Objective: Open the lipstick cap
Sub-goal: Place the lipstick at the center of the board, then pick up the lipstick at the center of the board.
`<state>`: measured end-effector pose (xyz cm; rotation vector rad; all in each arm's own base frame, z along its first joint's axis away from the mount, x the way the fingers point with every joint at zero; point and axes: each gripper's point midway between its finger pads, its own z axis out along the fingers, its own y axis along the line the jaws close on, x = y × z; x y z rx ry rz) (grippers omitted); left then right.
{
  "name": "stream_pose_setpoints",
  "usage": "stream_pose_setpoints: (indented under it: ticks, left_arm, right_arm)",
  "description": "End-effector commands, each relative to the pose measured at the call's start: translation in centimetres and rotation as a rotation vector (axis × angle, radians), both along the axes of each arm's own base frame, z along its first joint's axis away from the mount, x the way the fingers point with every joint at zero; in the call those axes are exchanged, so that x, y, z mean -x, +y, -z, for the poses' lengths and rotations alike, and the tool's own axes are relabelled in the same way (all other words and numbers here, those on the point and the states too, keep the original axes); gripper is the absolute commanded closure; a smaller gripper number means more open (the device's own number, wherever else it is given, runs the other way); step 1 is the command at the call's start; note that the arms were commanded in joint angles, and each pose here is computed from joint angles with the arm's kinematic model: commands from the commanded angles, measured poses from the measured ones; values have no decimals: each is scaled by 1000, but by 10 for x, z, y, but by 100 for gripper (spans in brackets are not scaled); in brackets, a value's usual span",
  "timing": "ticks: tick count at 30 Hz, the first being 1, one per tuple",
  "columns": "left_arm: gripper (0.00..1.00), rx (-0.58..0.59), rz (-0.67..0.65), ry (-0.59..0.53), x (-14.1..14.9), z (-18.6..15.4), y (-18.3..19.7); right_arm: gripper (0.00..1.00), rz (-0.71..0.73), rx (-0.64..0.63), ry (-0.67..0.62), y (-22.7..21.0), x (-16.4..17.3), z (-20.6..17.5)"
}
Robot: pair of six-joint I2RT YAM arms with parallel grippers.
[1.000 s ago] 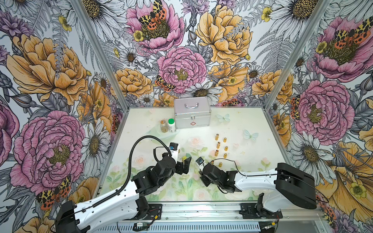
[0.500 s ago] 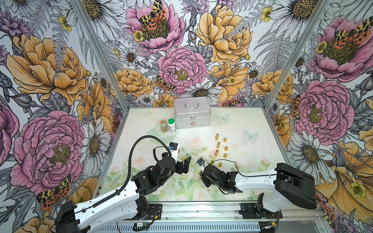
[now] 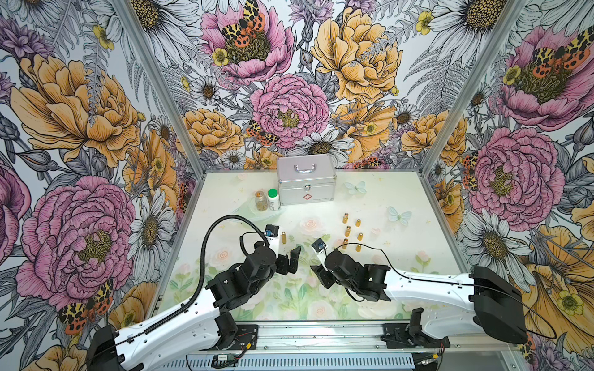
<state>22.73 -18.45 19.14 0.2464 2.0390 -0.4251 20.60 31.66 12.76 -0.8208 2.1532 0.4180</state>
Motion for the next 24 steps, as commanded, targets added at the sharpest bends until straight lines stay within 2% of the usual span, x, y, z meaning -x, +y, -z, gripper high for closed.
stream_pose_setpoints:
  ticks: [1, 9, 13, 18, 24]
  left_arm:
    - [1, 32, -63, -37, -8, -23, 14]
    - [1, 68, -228, 34, -21, -9, 54]
    - [1, 86, -273, 78, -24, 4, 68]
    - [1, 99, -351, 108, -26, 15, 88]
    - [1, 108, -392, 136, -28, 25, 100]
  right_arm:
    - [46, 48, 22, 43, -1, -5, -19]
    - [45, 125, 61, 219, 31, -27, -36]
    - [45, 146, 35, 288, 54, -41, -36]
    - [45, 223, 24, 359, 75, -70, -16]
    - [45, 264, 45, 374, 96, -100, 12]
